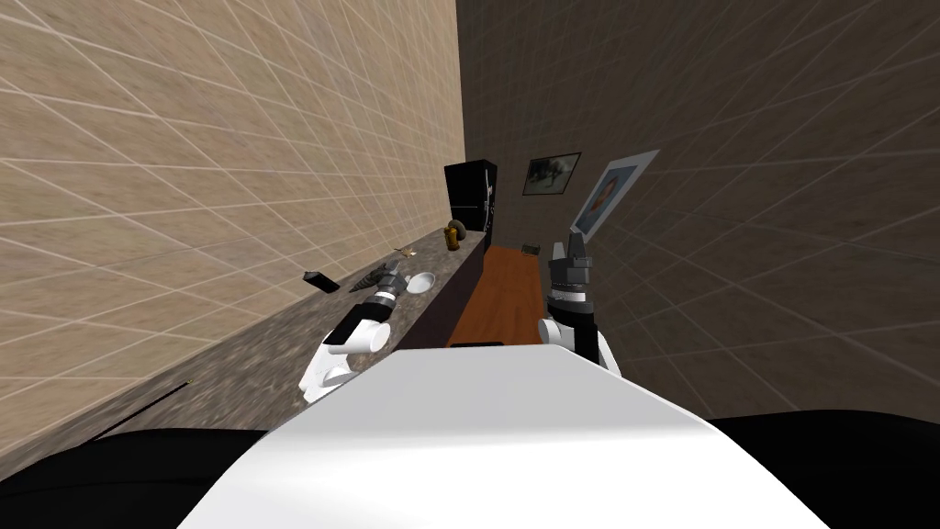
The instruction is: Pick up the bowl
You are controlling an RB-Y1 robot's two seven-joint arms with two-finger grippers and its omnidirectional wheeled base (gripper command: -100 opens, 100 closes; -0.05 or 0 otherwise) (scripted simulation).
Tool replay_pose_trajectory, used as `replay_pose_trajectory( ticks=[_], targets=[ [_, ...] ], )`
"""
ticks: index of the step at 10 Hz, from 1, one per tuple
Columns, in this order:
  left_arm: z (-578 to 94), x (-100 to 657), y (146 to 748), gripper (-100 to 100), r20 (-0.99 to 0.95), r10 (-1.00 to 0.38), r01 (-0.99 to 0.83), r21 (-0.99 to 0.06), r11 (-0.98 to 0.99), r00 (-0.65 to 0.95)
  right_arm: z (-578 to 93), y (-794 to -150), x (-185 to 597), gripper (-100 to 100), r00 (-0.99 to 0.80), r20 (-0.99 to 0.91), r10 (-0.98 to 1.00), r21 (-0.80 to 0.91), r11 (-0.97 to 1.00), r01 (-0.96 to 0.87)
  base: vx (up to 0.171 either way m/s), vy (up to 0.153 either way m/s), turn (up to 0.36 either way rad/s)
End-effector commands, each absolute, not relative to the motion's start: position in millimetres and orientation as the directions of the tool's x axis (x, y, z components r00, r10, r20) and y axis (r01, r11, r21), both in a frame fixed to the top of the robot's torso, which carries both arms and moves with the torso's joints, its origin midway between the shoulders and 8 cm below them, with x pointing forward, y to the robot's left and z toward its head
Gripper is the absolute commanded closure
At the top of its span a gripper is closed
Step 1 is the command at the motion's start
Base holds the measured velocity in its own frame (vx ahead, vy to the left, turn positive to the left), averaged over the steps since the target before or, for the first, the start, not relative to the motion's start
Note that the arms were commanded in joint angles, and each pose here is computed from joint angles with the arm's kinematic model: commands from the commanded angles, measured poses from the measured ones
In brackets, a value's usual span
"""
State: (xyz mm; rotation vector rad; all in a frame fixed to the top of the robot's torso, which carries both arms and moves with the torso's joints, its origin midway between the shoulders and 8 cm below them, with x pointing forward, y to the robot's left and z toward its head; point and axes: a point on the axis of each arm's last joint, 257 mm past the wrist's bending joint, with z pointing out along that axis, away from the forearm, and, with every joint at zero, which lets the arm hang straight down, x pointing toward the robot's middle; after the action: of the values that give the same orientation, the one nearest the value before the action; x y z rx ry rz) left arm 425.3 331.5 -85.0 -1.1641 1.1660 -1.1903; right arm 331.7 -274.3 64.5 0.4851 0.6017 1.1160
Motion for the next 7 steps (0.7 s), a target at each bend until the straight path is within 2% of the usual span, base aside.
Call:
replay_pose_trajectory(
  ticks=[1,7],
  targets=[
    [-94.8,427.1,334.8,-100,-0.017,-0.999,0.004,-1.000,0.018,0.027,64.5,-274.3,331.7,0,0.312,-0.202,0.928,0.637,0.367,-0.679,-0.004,0.014,-0.009],
    [-130.7,427.0,342.0,-100,0.003,-1.000,-0.151,-0.989,-0.008,0.031,64.5,-274.3,331.7,0,0.312,-0.202,0.928,0.637,0.367,-0.679,-0.002,0.009,-0.006]
  ],
)
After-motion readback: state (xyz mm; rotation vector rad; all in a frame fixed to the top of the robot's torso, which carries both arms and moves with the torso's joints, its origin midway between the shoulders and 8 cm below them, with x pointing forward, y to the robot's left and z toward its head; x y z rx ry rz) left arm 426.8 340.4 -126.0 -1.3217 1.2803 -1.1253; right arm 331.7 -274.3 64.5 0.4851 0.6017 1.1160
